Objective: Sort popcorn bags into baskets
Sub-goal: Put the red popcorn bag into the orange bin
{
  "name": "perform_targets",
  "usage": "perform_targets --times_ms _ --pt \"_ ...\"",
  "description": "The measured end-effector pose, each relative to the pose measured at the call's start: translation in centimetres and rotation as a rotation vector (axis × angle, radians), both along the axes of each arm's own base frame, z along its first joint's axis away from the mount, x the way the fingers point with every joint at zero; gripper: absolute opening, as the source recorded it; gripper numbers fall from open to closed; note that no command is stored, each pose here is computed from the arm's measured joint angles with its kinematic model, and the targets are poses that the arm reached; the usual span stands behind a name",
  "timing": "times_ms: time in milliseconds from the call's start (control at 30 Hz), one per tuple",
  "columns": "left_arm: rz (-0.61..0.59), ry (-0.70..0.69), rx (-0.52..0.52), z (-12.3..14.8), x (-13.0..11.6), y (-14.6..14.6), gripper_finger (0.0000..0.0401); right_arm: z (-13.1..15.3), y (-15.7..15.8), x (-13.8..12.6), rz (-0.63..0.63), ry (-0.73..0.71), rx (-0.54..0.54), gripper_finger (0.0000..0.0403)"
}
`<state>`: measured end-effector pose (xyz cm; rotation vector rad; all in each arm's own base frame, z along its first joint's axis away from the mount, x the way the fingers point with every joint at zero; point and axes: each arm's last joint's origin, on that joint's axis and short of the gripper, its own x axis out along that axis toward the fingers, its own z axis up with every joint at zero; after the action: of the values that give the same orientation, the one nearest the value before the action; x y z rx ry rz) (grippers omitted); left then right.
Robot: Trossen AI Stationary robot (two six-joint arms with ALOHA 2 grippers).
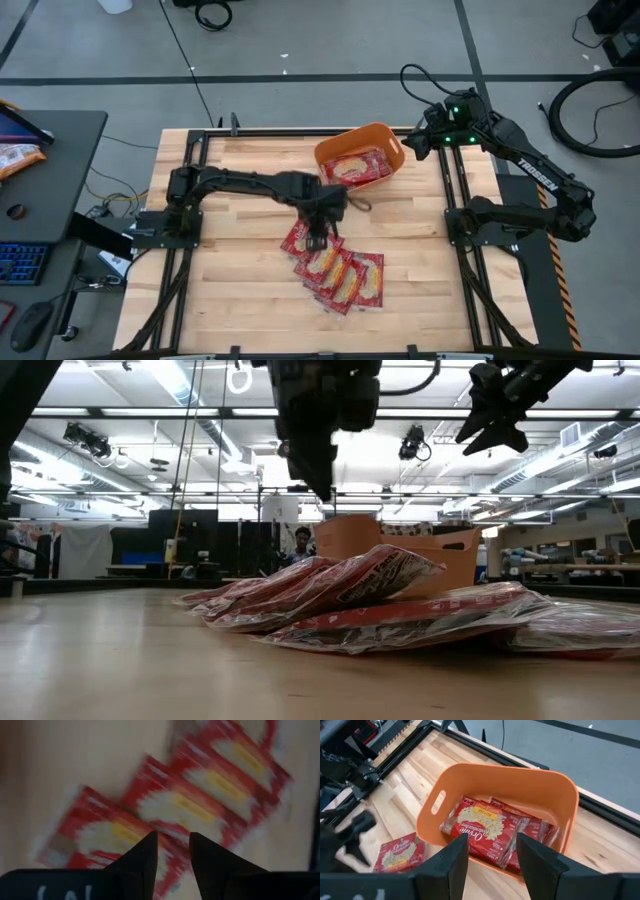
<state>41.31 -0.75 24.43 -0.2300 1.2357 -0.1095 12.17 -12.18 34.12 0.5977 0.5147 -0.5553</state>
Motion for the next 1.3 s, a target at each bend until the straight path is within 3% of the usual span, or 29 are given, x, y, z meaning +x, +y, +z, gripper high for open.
perform_targets --times_ms 233,400,567,767,1300 --pt "0.166 -0.015 -0.015 -2.2 0.1 -1.6 0.0116 0.1 0.2 0.0 0.037 -0.008 -0.004 0.017" --pt "0.44 -0.041 0.103 -3.8 -0.2 -3.0 0.0129 0.0 0.3 0.0 0.091 -0.016 0.001 0.017" --pt "0.556 -0.092 0.191 -3.8 -0.4 -4.9 0.0171 0.0 0.6 0.2 0.143 -0.025 -0.002 0.017" --pt "0.605 -0.116 0.257 -4.4 -0.5 -6.2 0.0208 0.1 0.9 0.6 0.18 -0.032 -0.01 0.017" --pt "0.654 0.032 0.307 -9.8 -0.2 -7.4 0.0194 0.2 1.9 1.5 0.257 -0.039 -0.017 0.017"
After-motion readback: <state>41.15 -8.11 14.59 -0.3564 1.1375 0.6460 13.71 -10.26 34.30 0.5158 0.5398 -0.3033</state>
